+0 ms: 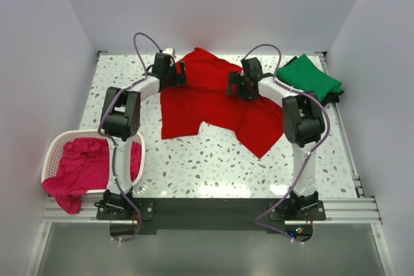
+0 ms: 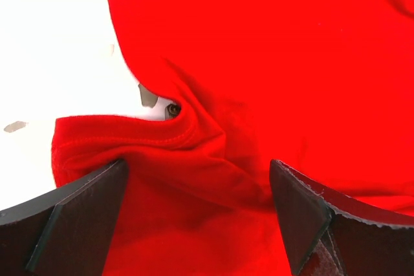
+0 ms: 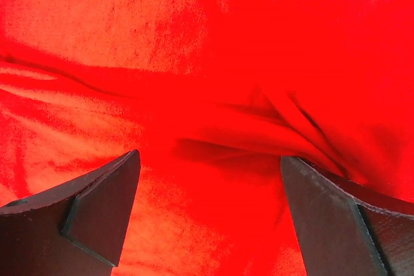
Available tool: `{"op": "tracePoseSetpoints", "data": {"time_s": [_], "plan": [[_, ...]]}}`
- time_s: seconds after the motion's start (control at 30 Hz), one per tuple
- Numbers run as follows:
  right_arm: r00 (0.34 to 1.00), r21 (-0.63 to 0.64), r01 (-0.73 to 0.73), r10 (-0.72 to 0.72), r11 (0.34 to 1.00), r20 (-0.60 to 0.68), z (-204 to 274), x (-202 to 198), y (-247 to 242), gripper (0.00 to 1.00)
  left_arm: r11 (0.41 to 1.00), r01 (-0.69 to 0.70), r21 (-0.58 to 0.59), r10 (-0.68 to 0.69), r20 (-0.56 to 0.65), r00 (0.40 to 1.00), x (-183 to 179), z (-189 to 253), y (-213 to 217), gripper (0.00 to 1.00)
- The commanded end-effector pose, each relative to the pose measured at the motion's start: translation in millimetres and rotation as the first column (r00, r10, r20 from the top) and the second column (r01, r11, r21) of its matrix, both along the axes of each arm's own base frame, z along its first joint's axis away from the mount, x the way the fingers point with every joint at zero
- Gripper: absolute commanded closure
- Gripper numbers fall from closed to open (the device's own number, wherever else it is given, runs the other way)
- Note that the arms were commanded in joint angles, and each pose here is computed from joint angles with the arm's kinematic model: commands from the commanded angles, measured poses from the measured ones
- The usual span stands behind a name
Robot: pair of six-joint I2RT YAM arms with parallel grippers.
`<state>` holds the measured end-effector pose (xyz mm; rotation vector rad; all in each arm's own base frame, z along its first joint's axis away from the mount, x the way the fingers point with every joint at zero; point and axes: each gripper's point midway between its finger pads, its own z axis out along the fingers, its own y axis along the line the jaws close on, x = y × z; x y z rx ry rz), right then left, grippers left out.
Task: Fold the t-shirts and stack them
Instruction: Fold the tshirt
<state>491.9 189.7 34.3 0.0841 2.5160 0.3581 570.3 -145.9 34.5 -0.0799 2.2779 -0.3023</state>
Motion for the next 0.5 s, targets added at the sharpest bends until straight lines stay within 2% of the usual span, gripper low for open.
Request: {"op": "tracePoseSetpoints", "data": {"time_s": [0.0,0.07,0.1,0.17,0.2,0.23,0.3,0.37,0.4,0.47], "plan": [[0.998,0.022,-0.042,0.042,0.999,-0.036,0.1,-7.6,6.1,0.07,1.000,0.001,0.004,-0.001,0.080,0.997,-0.2,48.1,-0.4,0.04],[0.998,0.031,-0.048,0.049,0.998,-0.030,3.5,-9.9,7.0,0.07,0.998,-0.052,0.047,0.047,0.114,0.992,-7.3,61.9,6.1,0.04],[0.998,0.047,-0.059,0.060,0.997,-0.019,9.8,-11.4,9.5,0.07,0.994,-0.077,0.079,0.069,0.102,0.992,-27.2,59.2,11.1,0.04],[0.998,0.055,-0.067,0.067,0.996,-0.003,17.4,-12.5,9.6,0.07,0.992,-0.095,0.087,0.082,0.150,0.985,-43.1,85.2,10.6,0.04],[0.997,0.054,-0.070,0.071,0.996,-0.011,15.3,-16.4,8.7,0.07,0.985,-0.126,0.120,0.111,0.123,0.986,-60.6,71.1,19.0,0.04],[0.997,0.063,-0.080,0.080,0.995,0.001,21.2,-16.8,10.4,0.07,0.983,-0.140,0.117,0.121,0.153,0.981,-69.7,87.3,20.6,0.04],[0.996,0.067,-0.087,0.087,0.994,0.000,22.3,-21.1,10.2,0.07,0.975,-0.162,0.155,0.144,0.121,0.982,-99.0,71.5,25.9,0.05],[0.995,0.075,-0.096,0.096,0.993,0.008,27.3,-26.7,10.8,0.07,0.972,-0.175,0.155,0.155,0.132,0.979,-120.2,81.5,26.4,0.06],[0.995,0.079,-0.097,0.096,0.992,0.012,29.2,-28.1,10.1,0.07,0.962,-0.205,0.182,0.188,0.109,0.976,-138.4,67.0,35.2,0.07],[0.994,0.089,-0.106,0.105,0.990,0.021,33.4,-31.8,11.0,0.07,0.963,-0.217,0.160,0.193,0.156,0.969,-158.2,81.9,32.5,0.10]]}}
